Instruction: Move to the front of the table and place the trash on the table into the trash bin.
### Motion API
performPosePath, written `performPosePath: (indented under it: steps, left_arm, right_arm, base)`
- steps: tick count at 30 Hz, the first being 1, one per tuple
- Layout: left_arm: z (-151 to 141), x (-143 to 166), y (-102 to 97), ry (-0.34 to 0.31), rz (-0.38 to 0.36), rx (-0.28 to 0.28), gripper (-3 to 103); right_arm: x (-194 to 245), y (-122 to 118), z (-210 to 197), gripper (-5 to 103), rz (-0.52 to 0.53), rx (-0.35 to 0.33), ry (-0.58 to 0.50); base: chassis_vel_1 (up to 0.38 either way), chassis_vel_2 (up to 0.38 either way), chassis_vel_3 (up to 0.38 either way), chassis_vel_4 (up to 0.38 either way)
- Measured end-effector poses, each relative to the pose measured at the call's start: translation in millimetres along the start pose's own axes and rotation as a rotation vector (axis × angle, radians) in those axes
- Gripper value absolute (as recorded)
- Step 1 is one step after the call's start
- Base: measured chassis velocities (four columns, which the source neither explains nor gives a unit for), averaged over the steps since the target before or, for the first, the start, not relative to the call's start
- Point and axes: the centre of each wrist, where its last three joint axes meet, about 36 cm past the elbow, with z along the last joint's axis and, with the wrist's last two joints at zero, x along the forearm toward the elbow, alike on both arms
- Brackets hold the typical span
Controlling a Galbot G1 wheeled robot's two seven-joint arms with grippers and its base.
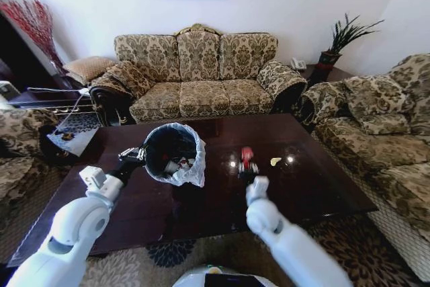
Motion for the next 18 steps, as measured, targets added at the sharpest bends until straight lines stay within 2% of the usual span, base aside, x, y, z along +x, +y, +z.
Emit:
performPosePath:
  steps: [1, 2, 4, 5, 6, 8, 9, 10, 11, 12, 13, 15, 16, 18]
  left_arm:
    - [0, 0, 0.2, 0.0, -0.001, 0.0, 3]
    - [0, 0, 0.2, 0.0, -0.001, 0.0, 3]
    - [0, -1, 0.4, -0.002, -0.001, 0.0, 3]
    - [-1, -2, 0.8, -0.007, -0.003, 0.0, 3]
    - [-1, -2, 0.8, -0.007, -0.003, 0.0, 3]
    - [-1, -3, 0.7, -0.008, -0.003, 0.002, 3]
    - [1, -4, 0.2, -0.007, -0.004, 0.005, 3]
    - [2, -4, -0.3, -0.005, -0.004, 0.008, 3]
    - [2, -4, -0.3, -0.005, -0.004, 0.008, 3]
    - [4, -5, -0.5, -0.002, -0.006, 0.01, 3]
    - [4, -5, -0.5, -0.002, -0.006, 0.01, 3]
    - [5, -5, -0.1, 0.0, -0.011, 0.011, 3]
    - [5, -5, 0.7, 0.001, -0.014, 0.012, 3]
    - [5, -5, 1.2, 0.002, -0.016, 0.011, 3]
  right_arm:
    - [-2, -9, -26, 24, -0.066, 0.01, -0.03]
    - [-2, -9, -26, 24, -0.066, 0.01, -0.03]
    - [-7, -22, -66, 24, -0.177, 0.031, -0.077]
    - [-14, -33, -103, 24, -0.326, 0.039, -0.094]
    - [-14, -33, -103, 24, -0.326, 0.039, -0.094]
    - [-20, -33, -134, 24, -0.464, 0.027, -0.098]
    - [-27, -24, -154, 24, -0.57, 0.017, -0.089]
    - [-31, -14, -160, 24, -0.626, 0.015, -0.088]
    - [-31, -14, -160, 24, -0.626, 0.015, -0.088]
    - [-35, 5, -164, 24, -0.693, 0.018, -0.083]
    - [-35, 5, -164, 24, -0.693, 0.018, -0.083]
    - [-37, 32, -159, 24, -0.765, 0.024, -0.057]
    - [-36, 54, -150, 24, -0.812, 0.038, -0.018]
    - [-35, 63, -143, 24, -0.83, 0.048, 0.004]
  base:
    - [0.0, 0.0, 0.0, 0.0]
    - [0.0, 0.0, 0.0, 0.0]
    - [0.0, 0.0, 0.0, 0.0]
    - [0.0, 0.0, 0.0, 0.0]
    - [0.0, 0.0, 0.0, 0.0]
    - [0.0, 0.0, 0.0, 0.0]
    - [0.0, 0.0, 0.0, 0.0]
    - [0.0, 0.0, 0.0, 0.0]
    - [0.0, 0.0, 0.0, 0.0]
    - [0.0, 0.0, 0.0, 0.0]
    - [0.0, 0.0, 0.0, 0.0]
    - [0.0, 0.0, 0.0, 0.0]
    - [0.0, 0.0, 0.0, 0.0]
    - [0.0, 0.0, 0.0, 0.0]
